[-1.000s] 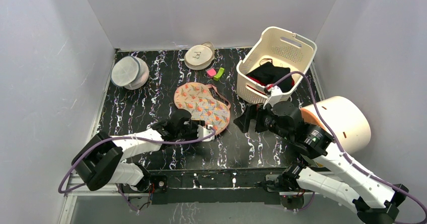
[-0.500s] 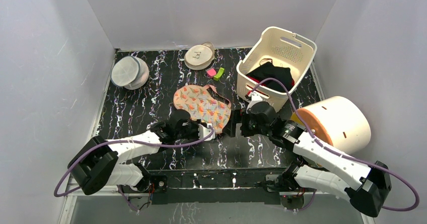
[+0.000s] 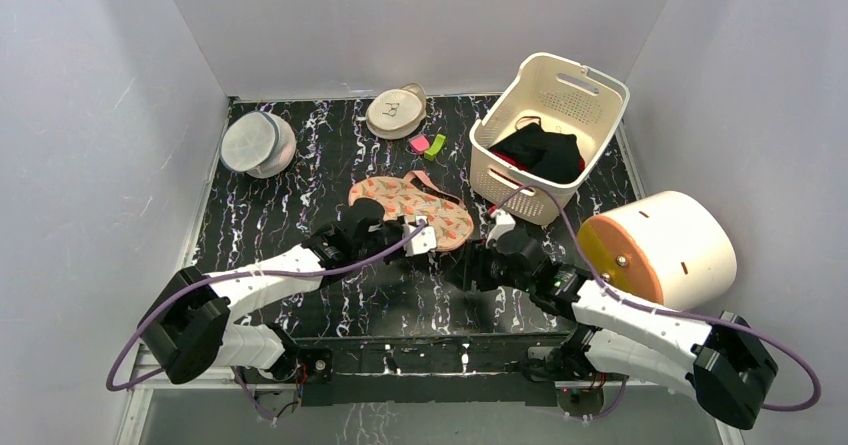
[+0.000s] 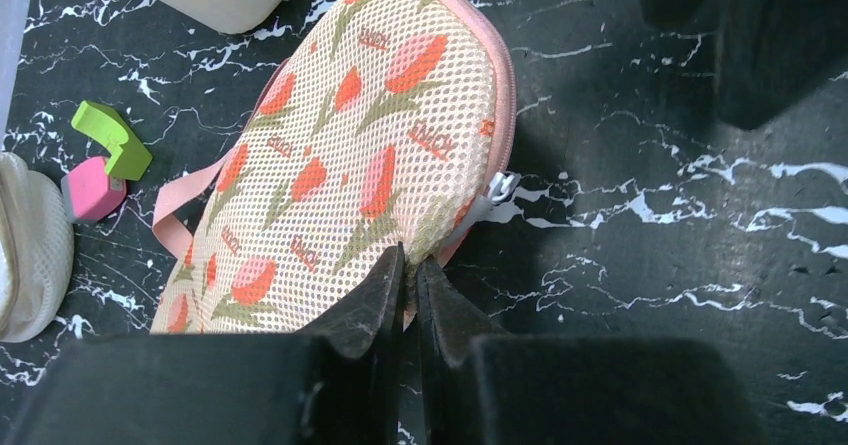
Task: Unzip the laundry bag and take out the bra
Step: Pick up the laundry bag at the center of the board.
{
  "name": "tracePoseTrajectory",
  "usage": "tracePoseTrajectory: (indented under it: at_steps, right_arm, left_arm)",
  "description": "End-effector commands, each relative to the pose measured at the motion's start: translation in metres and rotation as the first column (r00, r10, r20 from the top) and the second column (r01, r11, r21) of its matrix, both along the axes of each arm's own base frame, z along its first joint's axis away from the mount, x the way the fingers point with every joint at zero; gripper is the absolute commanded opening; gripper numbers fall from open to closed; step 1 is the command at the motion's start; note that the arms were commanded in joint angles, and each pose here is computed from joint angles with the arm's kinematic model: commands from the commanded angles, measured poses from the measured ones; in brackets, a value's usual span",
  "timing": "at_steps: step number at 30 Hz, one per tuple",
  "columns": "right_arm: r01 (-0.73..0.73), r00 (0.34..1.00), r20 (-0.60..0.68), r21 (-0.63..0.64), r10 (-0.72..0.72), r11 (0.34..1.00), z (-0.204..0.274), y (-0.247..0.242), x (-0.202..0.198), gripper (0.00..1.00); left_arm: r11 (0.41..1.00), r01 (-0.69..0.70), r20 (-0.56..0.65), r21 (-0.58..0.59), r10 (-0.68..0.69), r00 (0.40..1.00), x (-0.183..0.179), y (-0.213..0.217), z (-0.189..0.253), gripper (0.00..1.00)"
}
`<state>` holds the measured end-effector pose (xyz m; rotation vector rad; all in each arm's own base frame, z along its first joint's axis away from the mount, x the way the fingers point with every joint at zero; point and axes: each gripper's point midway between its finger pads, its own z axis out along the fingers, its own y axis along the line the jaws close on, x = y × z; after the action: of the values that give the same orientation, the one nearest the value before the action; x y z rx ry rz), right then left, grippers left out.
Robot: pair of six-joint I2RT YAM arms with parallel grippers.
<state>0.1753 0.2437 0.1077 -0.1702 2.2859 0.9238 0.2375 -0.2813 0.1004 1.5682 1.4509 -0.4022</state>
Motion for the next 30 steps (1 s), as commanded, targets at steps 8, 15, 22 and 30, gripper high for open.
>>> tracePoseTrajectory:
  at_steps: [8,15,22,30]
  right_arm:
    - [0.039,0.952,0.296,0.145,-0.081,0.989,0.027,0.018,0.03,0.46]
    - [0.044,0.933,0.343,0.2,-0.112,0.979,0.034,0.041,0.039,0.38]
    - [0.142,0.914,0.35,0.191,-0.202,0.971,0.028,0.034,0.053,0.38]
    - [0.131,0.904,0.38,0.192,-0.197,0.973,0.029,0.041,0.057,0.32]
  left_arm:
    - [0.997,-0.001,-0.063,-0.077,-0.004,0.998,-0.004,-0.014,0.023,0.0]
    - [0.995,0.012,-0.114,-0.094,-0.023,0.993,-0.006,-0.024,0.023,0.0]
    - [0.993,0.035,-0.154,-0.113,-0.052,0.987,-0.014,-0.029,0.024,0.0]
    - [0.992,0.054,-0.168,-0.113,-0.072,0.983,-0.017,-0.033,0.023,0.0]
